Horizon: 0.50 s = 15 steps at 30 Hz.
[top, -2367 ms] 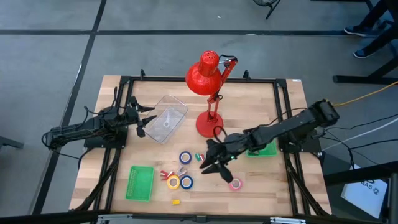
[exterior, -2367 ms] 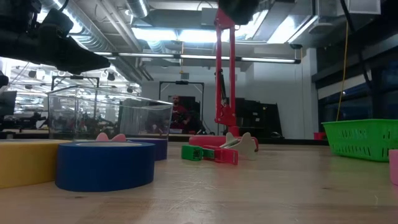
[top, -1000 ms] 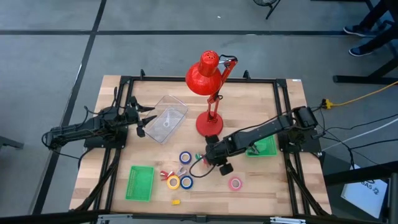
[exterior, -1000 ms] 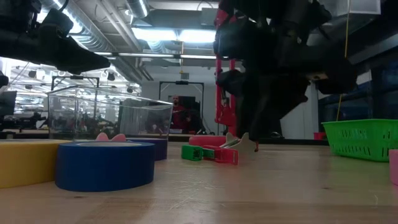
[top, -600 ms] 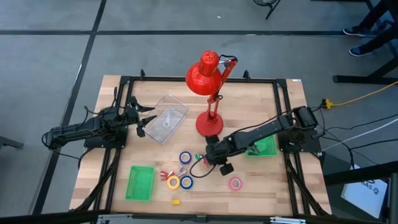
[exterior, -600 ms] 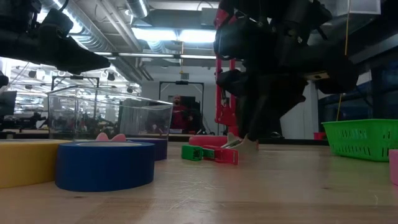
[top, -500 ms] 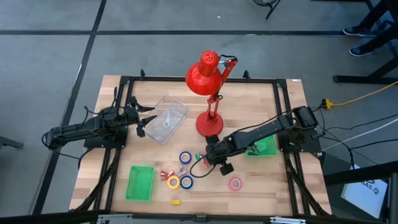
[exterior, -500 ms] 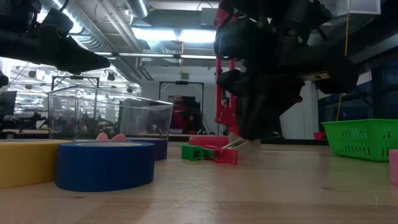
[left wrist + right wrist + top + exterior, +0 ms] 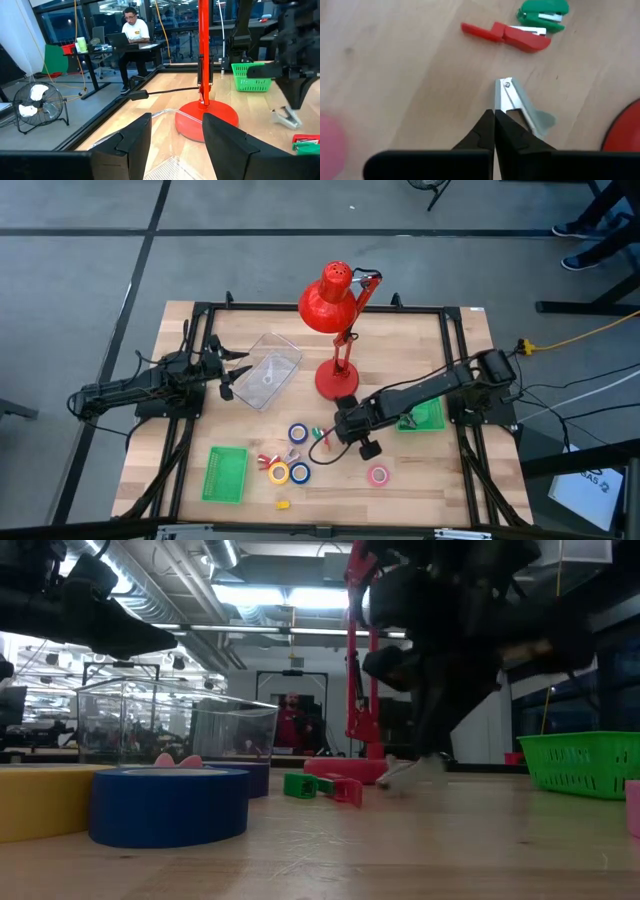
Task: Pick and place Stapler, Stapler remover, tape
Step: Put the gray staple remover into the top green basket
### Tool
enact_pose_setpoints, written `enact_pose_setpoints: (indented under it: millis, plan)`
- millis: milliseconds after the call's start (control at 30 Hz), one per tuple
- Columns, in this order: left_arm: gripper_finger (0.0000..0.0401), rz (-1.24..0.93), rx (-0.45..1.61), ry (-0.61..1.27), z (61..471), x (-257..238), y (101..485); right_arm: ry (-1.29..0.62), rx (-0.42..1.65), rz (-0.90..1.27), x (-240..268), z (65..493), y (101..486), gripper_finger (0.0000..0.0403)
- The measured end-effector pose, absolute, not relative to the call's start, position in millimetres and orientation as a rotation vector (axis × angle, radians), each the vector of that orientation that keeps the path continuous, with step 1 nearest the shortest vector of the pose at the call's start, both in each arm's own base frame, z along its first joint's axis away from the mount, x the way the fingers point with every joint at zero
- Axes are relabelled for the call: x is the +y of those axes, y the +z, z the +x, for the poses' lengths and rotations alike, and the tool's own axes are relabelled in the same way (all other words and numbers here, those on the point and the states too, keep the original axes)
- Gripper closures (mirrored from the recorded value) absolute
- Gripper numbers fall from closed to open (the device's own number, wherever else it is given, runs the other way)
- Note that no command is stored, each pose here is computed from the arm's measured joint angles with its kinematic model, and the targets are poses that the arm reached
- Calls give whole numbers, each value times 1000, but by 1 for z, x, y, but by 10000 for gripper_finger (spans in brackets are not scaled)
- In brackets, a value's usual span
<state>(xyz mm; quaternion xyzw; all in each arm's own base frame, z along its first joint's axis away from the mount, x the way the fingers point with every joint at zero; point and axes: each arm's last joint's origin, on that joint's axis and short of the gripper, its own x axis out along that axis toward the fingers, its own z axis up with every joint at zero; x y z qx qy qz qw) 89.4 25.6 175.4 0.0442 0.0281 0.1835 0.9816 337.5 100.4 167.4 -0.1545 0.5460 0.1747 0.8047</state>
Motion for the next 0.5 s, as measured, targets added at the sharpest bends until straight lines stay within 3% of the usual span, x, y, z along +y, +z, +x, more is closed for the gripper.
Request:
enact_pose_setpoints:
  millis: [500]
  plan:
    - [227, 89, 57, 369, 89, 26, 175, 334, 987, -171, 91, 303, 251, 402]
